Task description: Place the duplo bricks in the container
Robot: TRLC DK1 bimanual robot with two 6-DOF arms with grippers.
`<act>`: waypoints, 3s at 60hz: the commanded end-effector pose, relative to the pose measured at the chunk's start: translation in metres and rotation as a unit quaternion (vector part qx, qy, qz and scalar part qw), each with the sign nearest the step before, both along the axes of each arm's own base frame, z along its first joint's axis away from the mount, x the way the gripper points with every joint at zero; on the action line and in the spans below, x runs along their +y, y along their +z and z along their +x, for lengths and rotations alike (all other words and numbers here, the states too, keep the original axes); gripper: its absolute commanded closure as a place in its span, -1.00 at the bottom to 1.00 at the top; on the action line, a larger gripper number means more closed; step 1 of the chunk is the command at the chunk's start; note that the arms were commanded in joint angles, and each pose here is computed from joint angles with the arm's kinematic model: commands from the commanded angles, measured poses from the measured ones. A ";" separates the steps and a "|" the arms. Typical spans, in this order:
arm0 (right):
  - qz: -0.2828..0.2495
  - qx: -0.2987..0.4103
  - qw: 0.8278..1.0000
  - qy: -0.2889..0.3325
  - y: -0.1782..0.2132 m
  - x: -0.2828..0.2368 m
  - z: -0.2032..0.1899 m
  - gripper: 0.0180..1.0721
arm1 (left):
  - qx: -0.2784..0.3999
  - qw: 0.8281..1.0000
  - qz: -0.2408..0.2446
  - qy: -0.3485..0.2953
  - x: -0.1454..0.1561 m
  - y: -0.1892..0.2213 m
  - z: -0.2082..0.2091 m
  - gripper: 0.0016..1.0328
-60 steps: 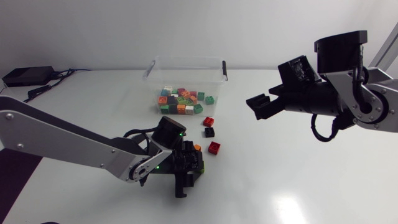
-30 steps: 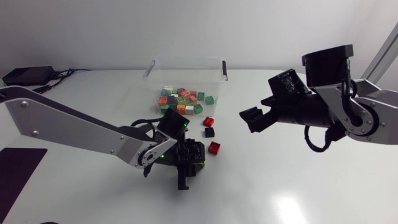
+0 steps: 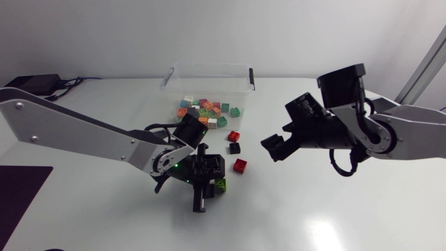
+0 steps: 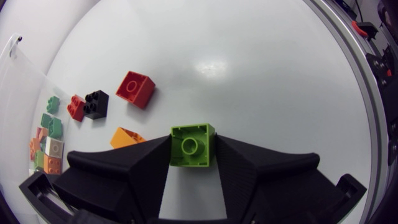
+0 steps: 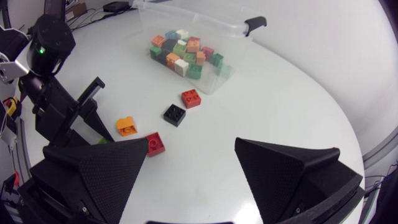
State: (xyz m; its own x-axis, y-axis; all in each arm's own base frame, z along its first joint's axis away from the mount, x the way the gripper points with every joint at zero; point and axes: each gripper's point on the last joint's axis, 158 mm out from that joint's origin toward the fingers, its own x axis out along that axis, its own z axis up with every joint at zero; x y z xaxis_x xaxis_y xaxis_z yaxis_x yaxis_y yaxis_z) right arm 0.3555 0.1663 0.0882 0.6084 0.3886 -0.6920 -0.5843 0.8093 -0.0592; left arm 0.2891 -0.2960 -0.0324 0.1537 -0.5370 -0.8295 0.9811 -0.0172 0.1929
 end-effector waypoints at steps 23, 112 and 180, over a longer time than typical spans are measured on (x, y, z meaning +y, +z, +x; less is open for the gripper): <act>-0.064 0.097 0.985 0.128 -0.088 0.043 -0.013 -0.90 | -0.031 0.999 -0.025 0.009 0.022 0.080 -0.012 0.59; -0.071 0.027 0.984 0.163 -0.006 0.054 0.014 0.40 | -0.139 0.894 -0.220 0.364 0.076 0.211 0.319 -0.64; 0.057 -0.117 0.990 0.046 0.088 0.131 0.198 0.39 | -0.097 0.964 -0.133 0.207 0.093 0.160 0.116 -0.92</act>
